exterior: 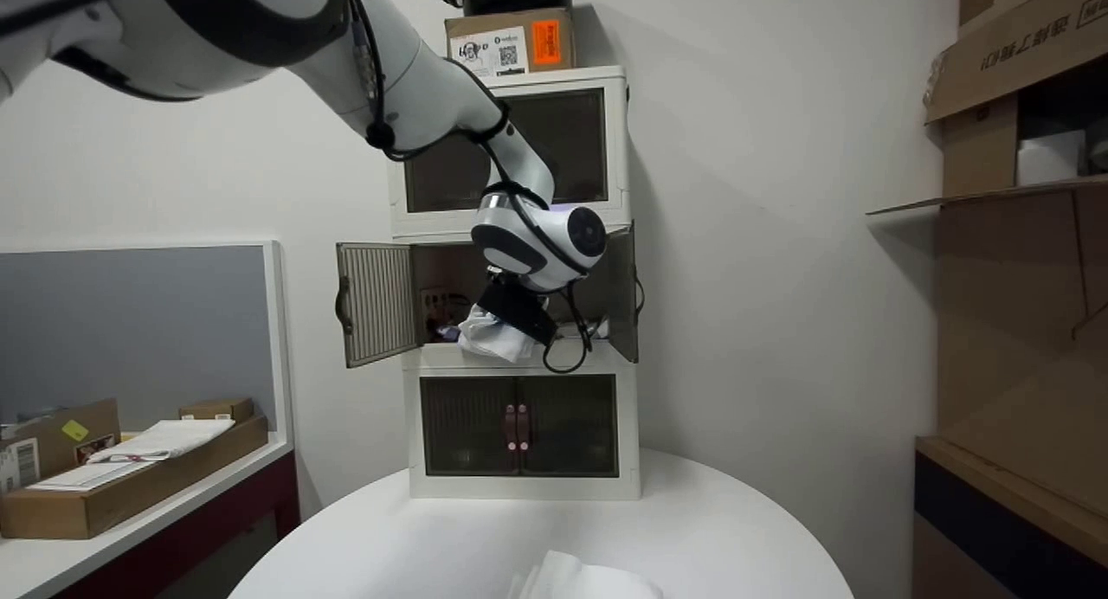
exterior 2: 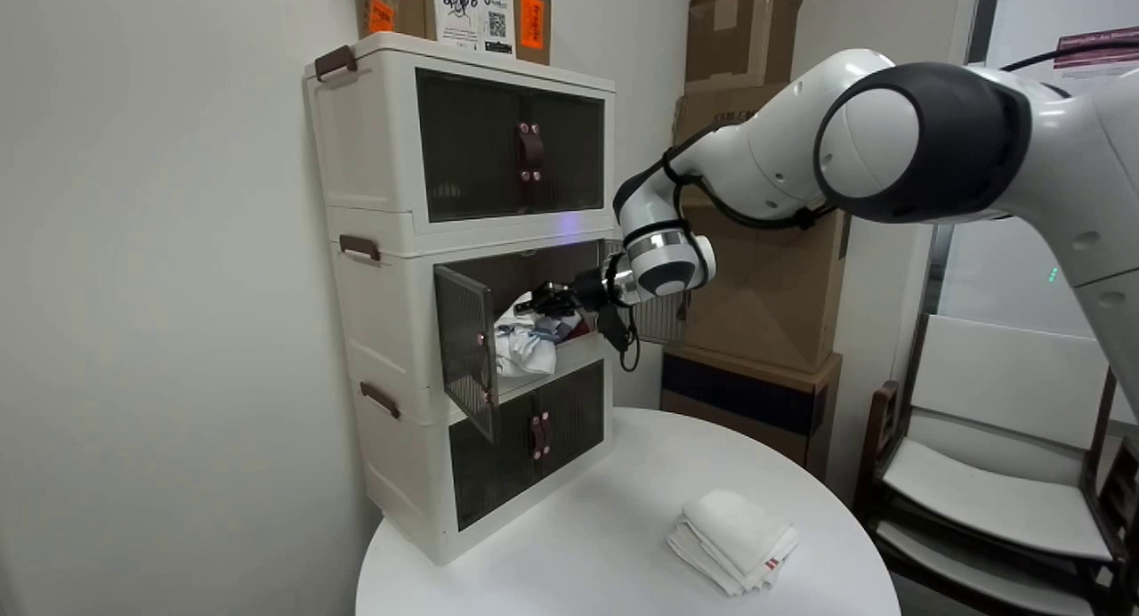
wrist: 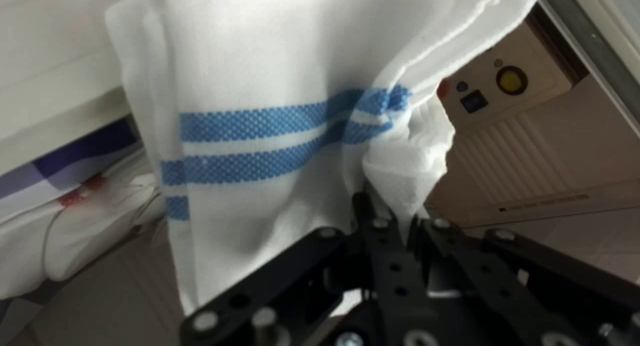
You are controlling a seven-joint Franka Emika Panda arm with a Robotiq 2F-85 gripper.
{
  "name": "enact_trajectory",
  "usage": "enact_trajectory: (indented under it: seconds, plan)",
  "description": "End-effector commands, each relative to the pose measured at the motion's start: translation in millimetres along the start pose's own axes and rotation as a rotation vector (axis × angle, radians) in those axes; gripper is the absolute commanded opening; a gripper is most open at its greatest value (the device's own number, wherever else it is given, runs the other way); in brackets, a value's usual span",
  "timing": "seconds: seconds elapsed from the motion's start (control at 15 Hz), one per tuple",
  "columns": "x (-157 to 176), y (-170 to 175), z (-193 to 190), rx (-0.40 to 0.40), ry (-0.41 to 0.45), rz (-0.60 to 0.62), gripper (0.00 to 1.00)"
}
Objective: Put the white and blue towel inside the open cabinet
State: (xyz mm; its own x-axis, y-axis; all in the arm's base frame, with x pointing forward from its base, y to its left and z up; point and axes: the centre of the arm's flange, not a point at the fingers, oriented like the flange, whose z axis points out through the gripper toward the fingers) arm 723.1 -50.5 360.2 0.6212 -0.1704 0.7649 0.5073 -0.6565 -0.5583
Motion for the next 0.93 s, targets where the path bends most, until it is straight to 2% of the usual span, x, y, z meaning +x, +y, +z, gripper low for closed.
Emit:
enact_trajectory:
  seconds: [0.0,0.27,0.73,0.8,0.87]
  plan:
    - [8,12,33,0.026,0.013,-0.009,0.02]
    - [11,13,58,0.042,0.012,-0.012,0.02]
    - [48,6,88,0.079,0.041,-0.030,0.02]
    - [26,-2,67,0.070,0.026,-0.038,0.09]
    - [30,-3,70,0.074,0.031,-0.036,0.09]
